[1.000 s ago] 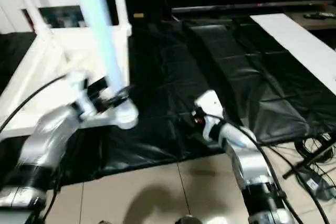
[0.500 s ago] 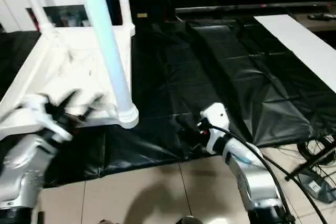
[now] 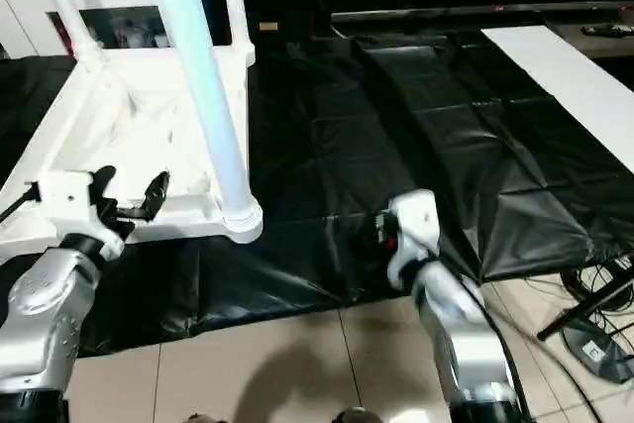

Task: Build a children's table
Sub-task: Rotate table base

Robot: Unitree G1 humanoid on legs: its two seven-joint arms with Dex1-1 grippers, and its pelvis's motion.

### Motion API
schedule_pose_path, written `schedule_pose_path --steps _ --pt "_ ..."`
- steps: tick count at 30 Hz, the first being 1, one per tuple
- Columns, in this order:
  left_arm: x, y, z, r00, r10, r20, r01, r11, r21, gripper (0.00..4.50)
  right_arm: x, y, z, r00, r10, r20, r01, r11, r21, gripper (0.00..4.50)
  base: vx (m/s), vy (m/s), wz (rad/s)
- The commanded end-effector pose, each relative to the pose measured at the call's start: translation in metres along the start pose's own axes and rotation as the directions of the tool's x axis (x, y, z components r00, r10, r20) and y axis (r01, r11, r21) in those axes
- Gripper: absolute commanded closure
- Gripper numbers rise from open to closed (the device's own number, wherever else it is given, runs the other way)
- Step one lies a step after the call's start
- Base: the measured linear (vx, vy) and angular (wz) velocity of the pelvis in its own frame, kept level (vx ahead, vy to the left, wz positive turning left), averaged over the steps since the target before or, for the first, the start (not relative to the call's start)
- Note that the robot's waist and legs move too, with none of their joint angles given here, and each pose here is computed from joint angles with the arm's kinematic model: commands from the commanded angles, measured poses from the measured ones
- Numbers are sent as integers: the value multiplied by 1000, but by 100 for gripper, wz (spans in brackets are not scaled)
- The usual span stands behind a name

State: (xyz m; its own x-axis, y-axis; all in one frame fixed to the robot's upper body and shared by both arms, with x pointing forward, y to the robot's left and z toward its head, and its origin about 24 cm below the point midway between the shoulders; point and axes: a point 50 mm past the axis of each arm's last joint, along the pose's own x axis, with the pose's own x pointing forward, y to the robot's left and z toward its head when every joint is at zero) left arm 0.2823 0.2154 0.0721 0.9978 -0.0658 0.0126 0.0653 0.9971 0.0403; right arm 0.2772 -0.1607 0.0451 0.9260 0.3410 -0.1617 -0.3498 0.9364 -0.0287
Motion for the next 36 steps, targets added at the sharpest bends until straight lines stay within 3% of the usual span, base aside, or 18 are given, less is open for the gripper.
schedule_pose_path --steps 1,4,9,22,26,36 --pt "-2 3 -1 999 49 -15 -50 998 -49 0 6 5 5 999 28 27 -28 1000 -9 7 33 -129 44" --pt "-4 1 2 1000 27 -7 -27 998 -62 0 6 7 6 999 39 35 -40 999 29 7 33 -165 27" --pt "-3 1 2 1000 -6 -2 6 1000 -7 0 10 21 3 993 116 28 -117 993 20 7 6 -132 -1" --pt "-1 -2 2 1000 -20 -14 20 1000 -13 0 13 21 1 994 106 27 -107 994 14 7 45 53 2" --pt "1 -5 0 997 -75 -14 75 996 41 0 13 18 0 994 102 28 -103 995 19 7 12 46 4" --pt "3 -7 0 997 -77 -13 77 997 3 0 14 22 -1 989 145 9 -144 988 -53 7 -89 -19 22"
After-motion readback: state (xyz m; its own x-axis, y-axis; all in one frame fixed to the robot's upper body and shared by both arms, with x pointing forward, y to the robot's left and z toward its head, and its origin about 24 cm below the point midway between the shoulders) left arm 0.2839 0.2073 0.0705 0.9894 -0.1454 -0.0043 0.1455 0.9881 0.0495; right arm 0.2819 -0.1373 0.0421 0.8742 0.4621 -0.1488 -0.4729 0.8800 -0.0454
